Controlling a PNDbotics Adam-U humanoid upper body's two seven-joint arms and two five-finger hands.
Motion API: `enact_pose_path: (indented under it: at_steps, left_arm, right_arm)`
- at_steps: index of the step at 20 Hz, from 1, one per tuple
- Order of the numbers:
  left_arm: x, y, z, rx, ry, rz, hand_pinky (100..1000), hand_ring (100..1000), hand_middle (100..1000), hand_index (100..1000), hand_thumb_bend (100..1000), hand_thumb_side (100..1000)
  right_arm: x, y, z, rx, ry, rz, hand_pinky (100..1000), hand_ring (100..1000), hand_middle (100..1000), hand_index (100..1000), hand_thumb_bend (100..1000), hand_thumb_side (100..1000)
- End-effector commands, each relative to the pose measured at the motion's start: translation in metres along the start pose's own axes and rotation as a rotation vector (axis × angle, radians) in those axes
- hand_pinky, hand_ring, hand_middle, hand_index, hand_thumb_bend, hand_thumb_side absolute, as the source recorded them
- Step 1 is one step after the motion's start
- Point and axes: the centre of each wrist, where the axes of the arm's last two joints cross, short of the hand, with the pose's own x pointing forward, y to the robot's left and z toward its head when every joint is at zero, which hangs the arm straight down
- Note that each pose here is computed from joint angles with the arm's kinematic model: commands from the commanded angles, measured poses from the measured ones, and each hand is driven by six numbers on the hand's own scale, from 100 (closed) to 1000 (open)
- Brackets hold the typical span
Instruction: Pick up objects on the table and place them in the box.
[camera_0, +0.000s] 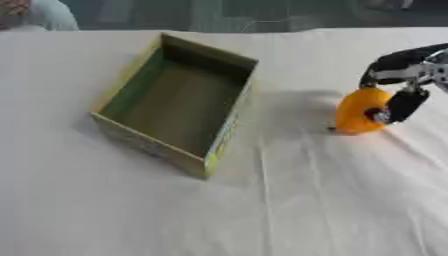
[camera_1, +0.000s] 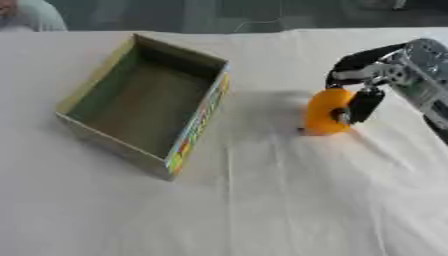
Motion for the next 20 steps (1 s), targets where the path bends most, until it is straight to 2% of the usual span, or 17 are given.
enact_pose_path:
  at_steps: [1,6,14,15,18,20]
  left_arm:
    - [0.008,0.002,-0.007,-0.005,-0.044,-0.005,790,677,702,856,100,932]
    - [0.008,0.002,-0.007,-0.006,-0.045,-0.007,790,677,702,857,100,931]
    - [0.008,0.002,-0.007,-0.007,-0.046,-0.007,790,677,702,857,100,931]
    - [0.008,0.002,-0.007,-0.006,-0.045,-0.008,790,678,701,858,100,931]
    - [0.008,0.003,-0.007,-0.006,-0.045,-0.009,790,678,701,859,100,930]
    - [0.008,0.003,-0.007,-0.009,-0.046,-0.011,789,679,701,859,100,930]
  right_arm:
    - [-0.009,-0.010,0.015,-0.041,0.016,-0.024,788,862,546,604,100,249]
    - [-0.007,-0.016,0.026,-0.087,-0.001,-0.055,771,837,509,561,100,268]
    - [-0.004,-0.018,0.032,-0.111,0.003,-0.067,771,837,509,561,100,268]
    - [-0.003,-0.024,0.036,-0.139,-0.001,-0.071,764,820,474,523,100,259]
    - [0.001,-0.033,0.048,-0.206,-0.008,-0.084,763,815,460,510,100,258]
    - [0.006,-0.047,0.063,-0.293,-0.017,-0.077,764,814,460,510,100,257]
